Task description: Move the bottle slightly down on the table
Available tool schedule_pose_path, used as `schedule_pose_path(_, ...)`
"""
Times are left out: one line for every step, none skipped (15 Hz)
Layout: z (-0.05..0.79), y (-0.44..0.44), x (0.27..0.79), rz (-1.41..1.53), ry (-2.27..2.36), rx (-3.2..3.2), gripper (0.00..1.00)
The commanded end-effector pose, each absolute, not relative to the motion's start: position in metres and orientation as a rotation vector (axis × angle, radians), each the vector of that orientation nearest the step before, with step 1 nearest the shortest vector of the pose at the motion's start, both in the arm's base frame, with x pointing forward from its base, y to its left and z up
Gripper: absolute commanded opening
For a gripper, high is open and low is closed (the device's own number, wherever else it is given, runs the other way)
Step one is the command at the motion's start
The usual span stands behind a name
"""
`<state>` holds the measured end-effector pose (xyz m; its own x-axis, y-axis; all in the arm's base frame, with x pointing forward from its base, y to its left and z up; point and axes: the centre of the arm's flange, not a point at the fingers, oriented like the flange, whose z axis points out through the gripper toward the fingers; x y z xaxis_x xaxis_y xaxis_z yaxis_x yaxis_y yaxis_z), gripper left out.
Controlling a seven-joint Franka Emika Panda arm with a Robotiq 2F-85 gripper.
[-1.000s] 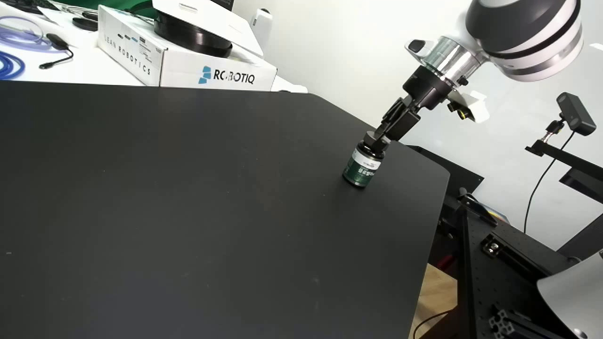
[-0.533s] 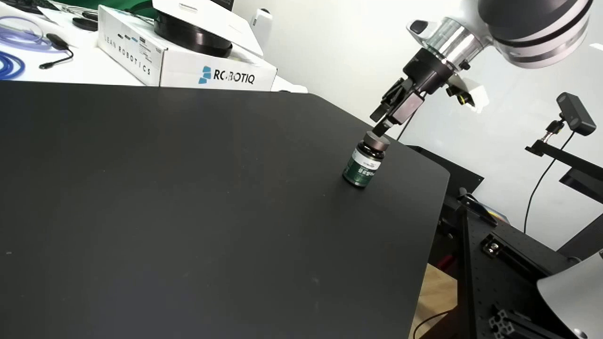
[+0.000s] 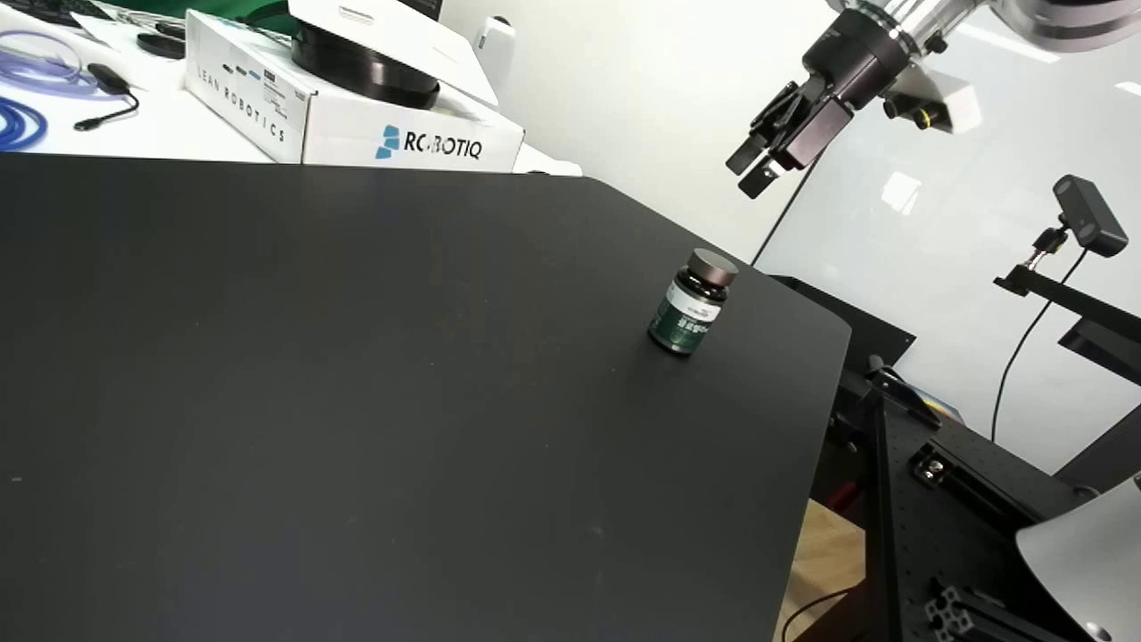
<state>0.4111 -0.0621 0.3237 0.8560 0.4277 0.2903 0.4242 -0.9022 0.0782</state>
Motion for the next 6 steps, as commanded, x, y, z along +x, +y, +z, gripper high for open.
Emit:
schedule_pose_path(0.3267,-0.0607,0.4088,0.449,0.704,3.025,1.0)
schedule_pose_path(0.329,-0.0598,0.4068,0.429,0.712,3.032,1.0)
schedule_pose_path(0.3304,-0.0595,0.406,0.423,0.711,3.036,1.0)
schedule_pose_path(0.3308,-0.0594,0.4056,0.42,0.711,3.038,1.0)
schedule_pose_path(0.3305,-0.0593,0.4054,0.417,0.712,3.039,1.0)
schedule_pose_path(0.3304,-0.0593,0.4054,0.416,0.712,3.04,1.0)
